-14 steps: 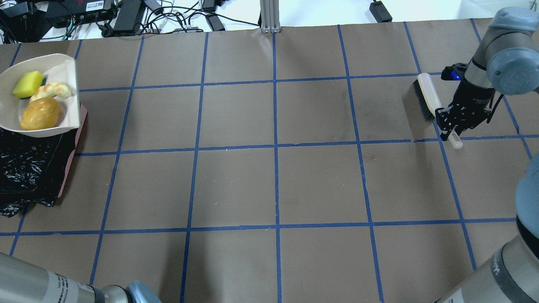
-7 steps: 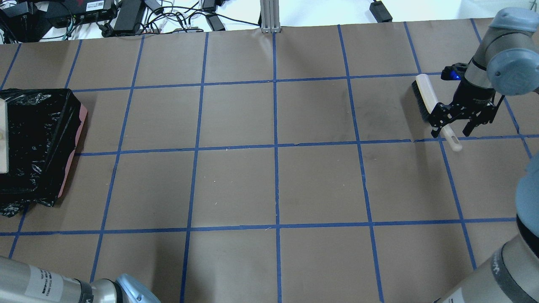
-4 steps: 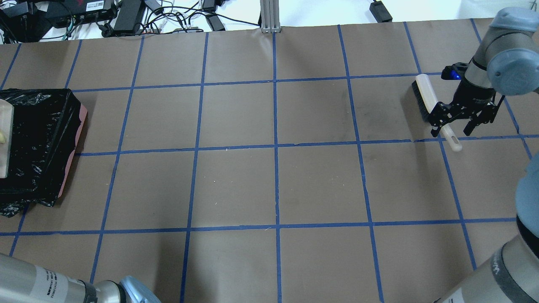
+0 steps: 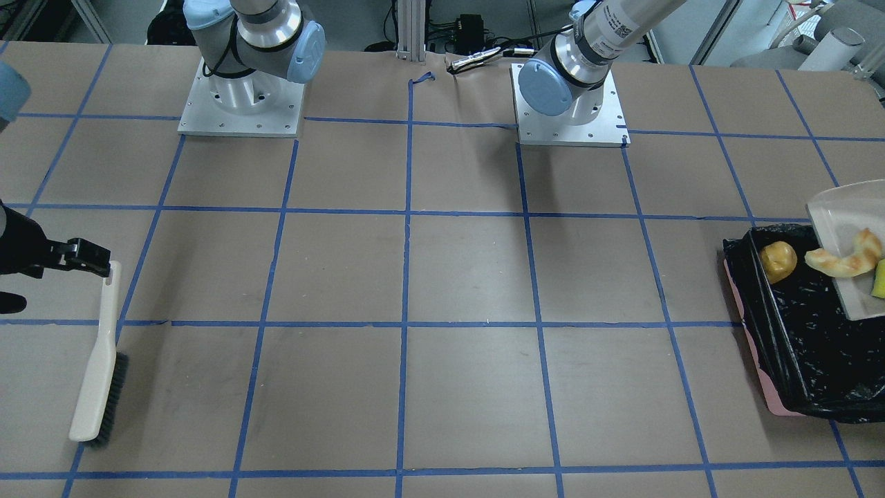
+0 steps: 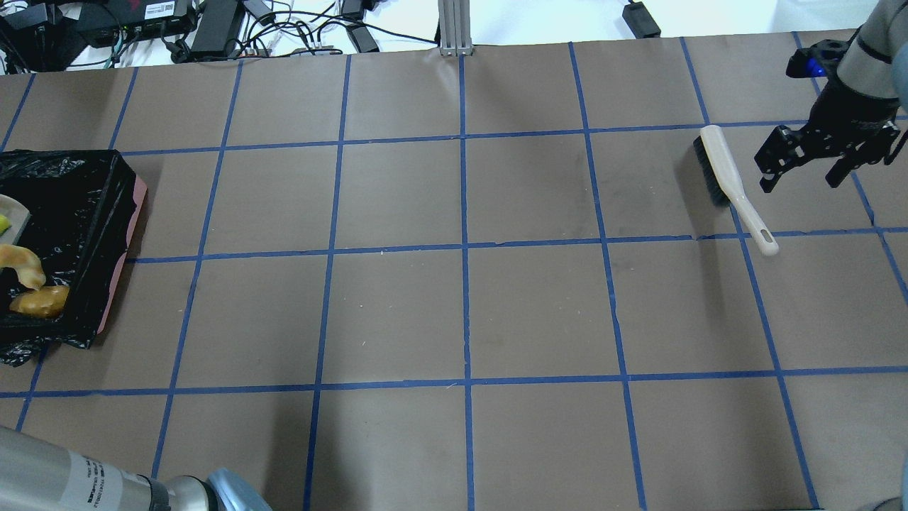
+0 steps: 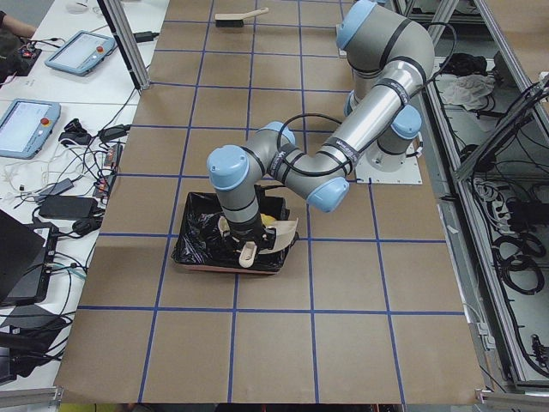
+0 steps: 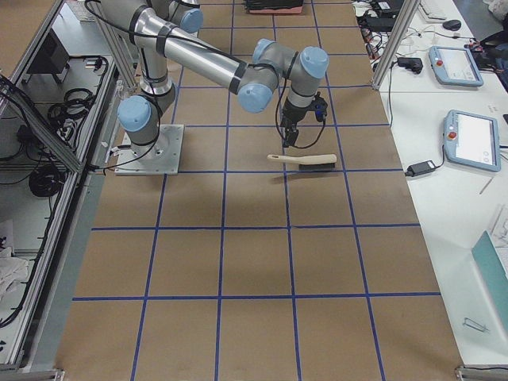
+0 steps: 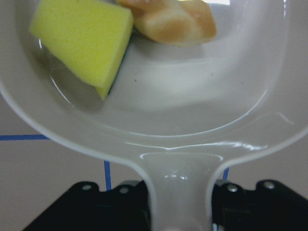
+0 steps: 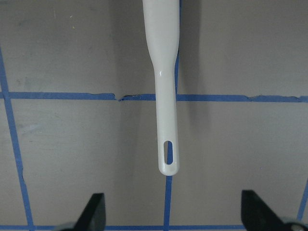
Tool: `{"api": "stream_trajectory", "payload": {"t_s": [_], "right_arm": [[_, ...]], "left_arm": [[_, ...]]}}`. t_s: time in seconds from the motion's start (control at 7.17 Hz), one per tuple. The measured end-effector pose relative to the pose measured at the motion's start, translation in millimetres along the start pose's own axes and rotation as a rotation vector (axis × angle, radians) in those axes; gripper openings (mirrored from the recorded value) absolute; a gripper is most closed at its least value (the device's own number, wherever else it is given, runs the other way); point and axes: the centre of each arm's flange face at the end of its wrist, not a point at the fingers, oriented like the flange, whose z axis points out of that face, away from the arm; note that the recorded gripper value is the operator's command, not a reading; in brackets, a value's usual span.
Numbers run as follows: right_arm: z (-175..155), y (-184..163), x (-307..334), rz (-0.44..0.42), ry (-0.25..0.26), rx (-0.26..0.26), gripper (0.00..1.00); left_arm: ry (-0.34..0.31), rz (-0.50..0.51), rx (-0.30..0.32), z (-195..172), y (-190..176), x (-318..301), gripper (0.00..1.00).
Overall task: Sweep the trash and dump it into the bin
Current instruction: 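Carry the dustpan over the black trash bag and tip it to dump, then bring the empty dustpan back with the left gripper while the right releases the brush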
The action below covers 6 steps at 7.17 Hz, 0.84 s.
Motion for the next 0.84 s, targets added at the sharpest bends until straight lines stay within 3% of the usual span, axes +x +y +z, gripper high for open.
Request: {"api": "stream_trajectory", "payload": {"t_s": [0.42, 0.84], "right_arm": [[-61.5, 48.2, -26.0, 0.004, -0.009, 0.062, 1.00], [-95.0, 58.1, -110.5, 0.031, -0.027, 0.087, 1.00]], "left_arm": [[-0.011, 0.104, -0.073, -13.0, -4.1, -7.8, 0.00], [-0.044, 0.170, -0.093, -37.5, -22.8, -15.9, 0.00]]}}
